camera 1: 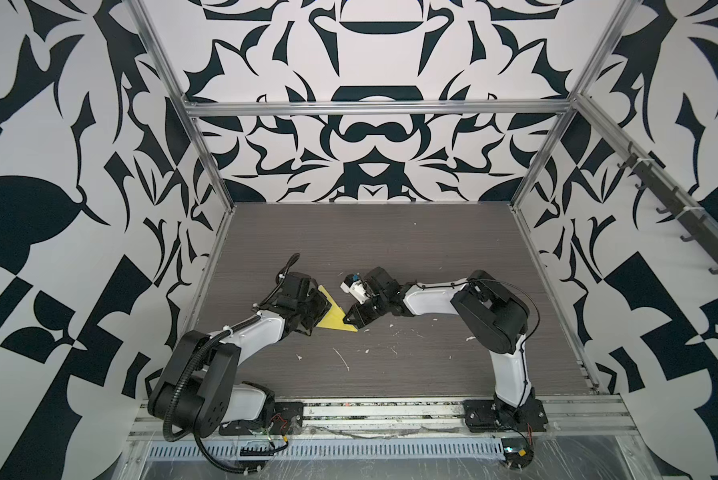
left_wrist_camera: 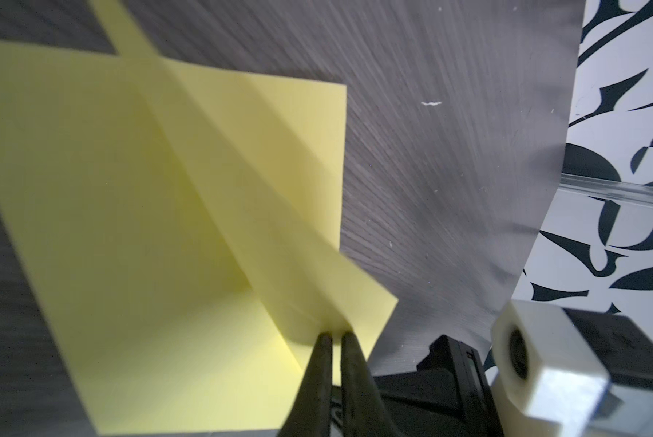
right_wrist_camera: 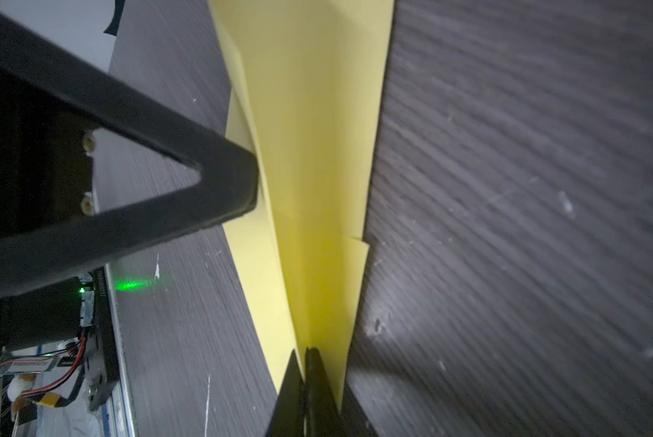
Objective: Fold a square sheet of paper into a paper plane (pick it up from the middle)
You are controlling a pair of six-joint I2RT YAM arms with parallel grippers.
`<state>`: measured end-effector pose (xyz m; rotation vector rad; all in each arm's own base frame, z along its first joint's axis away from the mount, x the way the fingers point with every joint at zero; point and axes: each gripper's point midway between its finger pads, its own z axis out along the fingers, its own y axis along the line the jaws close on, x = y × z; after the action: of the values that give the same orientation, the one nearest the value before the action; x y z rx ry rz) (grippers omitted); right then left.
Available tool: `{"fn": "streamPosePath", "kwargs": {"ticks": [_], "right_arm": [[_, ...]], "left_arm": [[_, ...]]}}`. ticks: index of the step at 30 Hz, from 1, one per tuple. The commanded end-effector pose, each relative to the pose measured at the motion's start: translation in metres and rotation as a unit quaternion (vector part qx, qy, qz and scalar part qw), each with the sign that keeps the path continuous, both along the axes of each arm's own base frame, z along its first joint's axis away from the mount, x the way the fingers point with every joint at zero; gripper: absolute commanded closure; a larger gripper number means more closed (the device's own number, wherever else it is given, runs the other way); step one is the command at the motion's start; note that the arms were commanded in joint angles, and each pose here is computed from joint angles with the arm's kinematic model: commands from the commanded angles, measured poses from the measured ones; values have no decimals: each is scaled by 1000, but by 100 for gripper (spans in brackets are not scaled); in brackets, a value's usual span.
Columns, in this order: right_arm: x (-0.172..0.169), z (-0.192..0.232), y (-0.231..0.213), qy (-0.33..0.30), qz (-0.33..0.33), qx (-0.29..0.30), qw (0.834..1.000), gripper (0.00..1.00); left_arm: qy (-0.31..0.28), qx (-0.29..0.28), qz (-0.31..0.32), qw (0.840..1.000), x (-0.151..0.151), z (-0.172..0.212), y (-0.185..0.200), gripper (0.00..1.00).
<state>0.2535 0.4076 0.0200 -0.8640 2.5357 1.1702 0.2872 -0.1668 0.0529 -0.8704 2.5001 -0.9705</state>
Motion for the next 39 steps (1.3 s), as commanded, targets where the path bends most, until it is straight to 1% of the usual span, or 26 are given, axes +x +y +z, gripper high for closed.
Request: {"fn": "streamPosePath", "kwargs": {"ticks": [1, 5, 14, 29, 39], "right_arm": [[-18, -57, -35, 54, -20, -109, 992, 96], [-19, -61, -38, 59, -26, -118, 991, 96], [-16, -64, -42, 71, -45, -122, 989, 95], [-16, -65, -42, 79, -41, -124, 988, 89], [-16, -68, -45, 90, -47, -131, 986, 89]], "left_arm": [[-12, -5, 1, 1000, -3, 10, 0, 89], [-9, -5, -8, 1000, -7, 8, -4, 89], [8, 7, -13, 1000, -6, -7, -9, 90], [29, 21, -10, 999, 1, -19, -10, 91], [42, 30, -5, 999, -1, -24, -8, 91]]}}
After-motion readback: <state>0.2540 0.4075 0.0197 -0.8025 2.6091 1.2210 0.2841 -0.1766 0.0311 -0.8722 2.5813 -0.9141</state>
